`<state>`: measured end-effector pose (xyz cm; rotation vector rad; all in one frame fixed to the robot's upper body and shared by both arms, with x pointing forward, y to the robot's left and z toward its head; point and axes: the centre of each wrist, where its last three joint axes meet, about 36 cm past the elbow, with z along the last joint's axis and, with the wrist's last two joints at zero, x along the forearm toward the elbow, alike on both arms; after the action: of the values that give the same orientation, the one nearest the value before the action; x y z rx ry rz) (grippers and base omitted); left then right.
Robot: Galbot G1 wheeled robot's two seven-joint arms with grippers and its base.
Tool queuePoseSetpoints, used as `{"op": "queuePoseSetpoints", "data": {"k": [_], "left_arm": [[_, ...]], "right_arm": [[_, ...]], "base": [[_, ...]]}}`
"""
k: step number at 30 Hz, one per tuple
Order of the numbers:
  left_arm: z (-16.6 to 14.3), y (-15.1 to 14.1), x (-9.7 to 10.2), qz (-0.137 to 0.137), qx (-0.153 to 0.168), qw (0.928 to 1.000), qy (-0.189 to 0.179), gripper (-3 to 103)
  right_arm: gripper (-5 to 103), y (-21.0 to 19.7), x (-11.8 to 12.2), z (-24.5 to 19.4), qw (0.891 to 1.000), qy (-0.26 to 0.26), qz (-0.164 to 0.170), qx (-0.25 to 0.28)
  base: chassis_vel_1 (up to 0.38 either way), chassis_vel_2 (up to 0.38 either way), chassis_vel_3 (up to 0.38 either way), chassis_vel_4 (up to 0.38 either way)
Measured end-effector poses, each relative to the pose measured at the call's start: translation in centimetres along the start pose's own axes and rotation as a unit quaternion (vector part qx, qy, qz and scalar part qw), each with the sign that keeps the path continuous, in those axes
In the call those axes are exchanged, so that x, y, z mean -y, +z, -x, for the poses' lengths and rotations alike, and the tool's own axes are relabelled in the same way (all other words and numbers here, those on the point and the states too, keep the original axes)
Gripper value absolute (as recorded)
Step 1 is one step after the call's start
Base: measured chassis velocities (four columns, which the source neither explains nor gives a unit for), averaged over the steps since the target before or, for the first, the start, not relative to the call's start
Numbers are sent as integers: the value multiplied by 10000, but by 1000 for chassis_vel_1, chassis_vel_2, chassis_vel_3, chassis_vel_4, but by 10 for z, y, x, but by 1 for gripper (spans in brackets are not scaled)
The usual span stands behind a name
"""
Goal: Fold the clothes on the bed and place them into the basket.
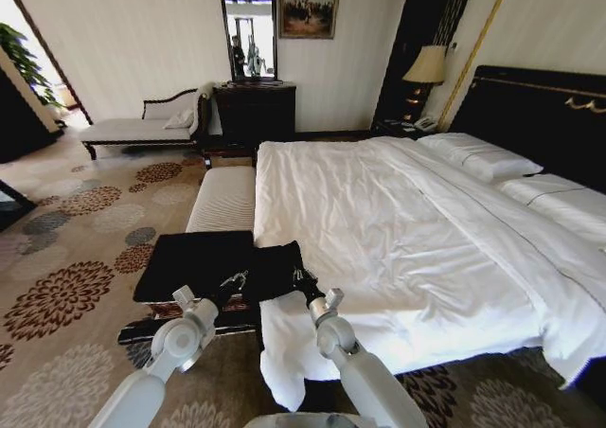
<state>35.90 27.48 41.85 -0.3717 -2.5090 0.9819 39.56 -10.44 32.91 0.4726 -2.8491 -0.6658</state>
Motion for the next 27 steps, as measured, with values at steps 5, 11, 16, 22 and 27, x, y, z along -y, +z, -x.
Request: {"op": "queuePoseSetpoints", "data": {"k": [5, 11, 16, 22, 27], "left_arm": [[-3, 2, -1, 53, 31, 10000, -45, 11], [-7, -1, -1, 64, 103, 9999, -98, 11], [-9, -5, 0, 82, 164, 9998, -125, 11], [-9, -12, -1, 89, 289, 9993, -202, 11], [-3, -29, -6, 64, 516, 9980, -373, 11]], "right_arm": [[9, 1, -2, 2, 10000, -42, -22, -17], [9, 2, -8, 5, 9999, -117, -50, -48], [9, 4, -13, 7, 9998, -180, -78, -75], [9, 2, -28, 19, 9993, -329, -45, -149], [9, 1, -43, 38, 9982, -533, -54, -267]], "base": [[161, 154, -146, -151], [161, 166, -160, -151], [154, 172, -167, -172], [135, 135, -133, -142], [74, 52, -56, -53]]}}
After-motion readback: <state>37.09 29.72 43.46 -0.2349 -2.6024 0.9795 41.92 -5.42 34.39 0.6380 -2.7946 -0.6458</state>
